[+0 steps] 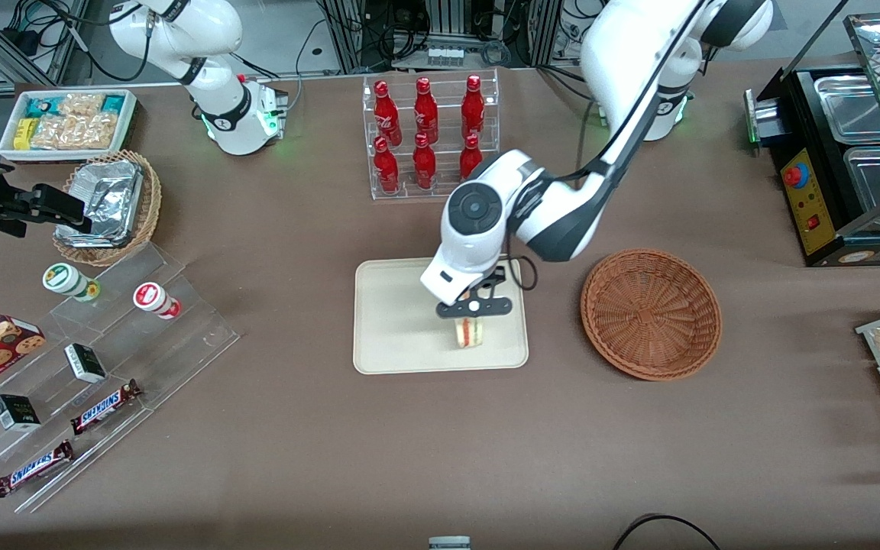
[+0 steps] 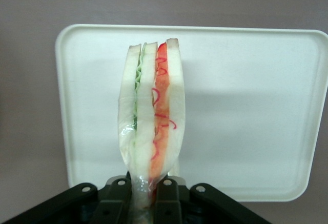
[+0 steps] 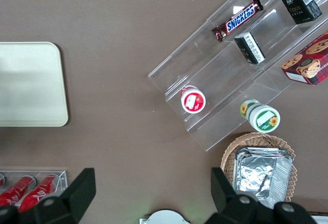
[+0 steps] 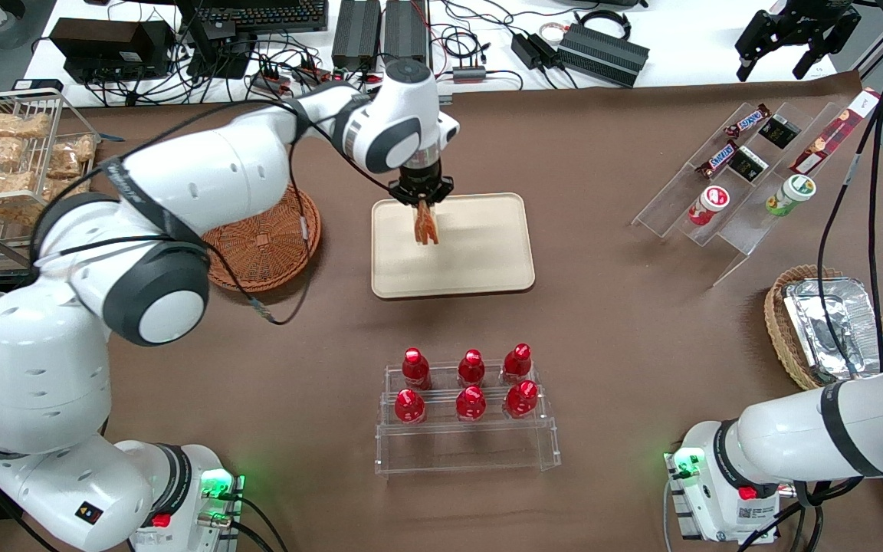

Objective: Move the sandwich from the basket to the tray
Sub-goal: 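Lower the sandwich onto the tray center and open the left gripper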

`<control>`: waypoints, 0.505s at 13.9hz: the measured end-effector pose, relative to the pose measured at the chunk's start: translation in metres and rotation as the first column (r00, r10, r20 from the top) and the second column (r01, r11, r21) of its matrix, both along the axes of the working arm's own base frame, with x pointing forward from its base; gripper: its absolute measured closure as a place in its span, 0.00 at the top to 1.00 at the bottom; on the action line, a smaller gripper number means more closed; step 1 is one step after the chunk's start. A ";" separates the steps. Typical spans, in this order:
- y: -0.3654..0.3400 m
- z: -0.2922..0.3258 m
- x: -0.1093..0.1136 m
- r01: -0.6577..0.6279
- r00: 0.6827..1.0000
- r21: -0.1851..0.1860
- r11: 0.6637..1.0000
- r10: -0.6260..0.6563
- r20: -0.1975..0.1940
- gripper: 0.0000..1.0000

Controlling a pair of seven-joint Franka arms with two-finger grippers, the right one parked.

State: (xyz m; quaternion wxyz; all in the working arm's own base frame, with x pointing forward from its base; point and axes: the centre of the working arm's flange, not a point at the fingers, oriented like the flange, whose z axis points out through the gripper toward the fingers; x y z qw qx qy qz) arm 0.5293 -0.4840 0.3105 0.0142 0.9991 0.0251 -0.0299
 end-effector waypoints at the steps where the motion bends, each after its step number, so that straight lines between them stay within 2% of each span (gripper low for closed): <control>1: -0.002 -0.009 0.000 0.005 1.000 -0.001 1.000 -0.005 -0.004 0.15; 7: -0.020 -0.036 -0.013 0.034 0.999 -0.026 0.999 -0.035 -0.022 0.15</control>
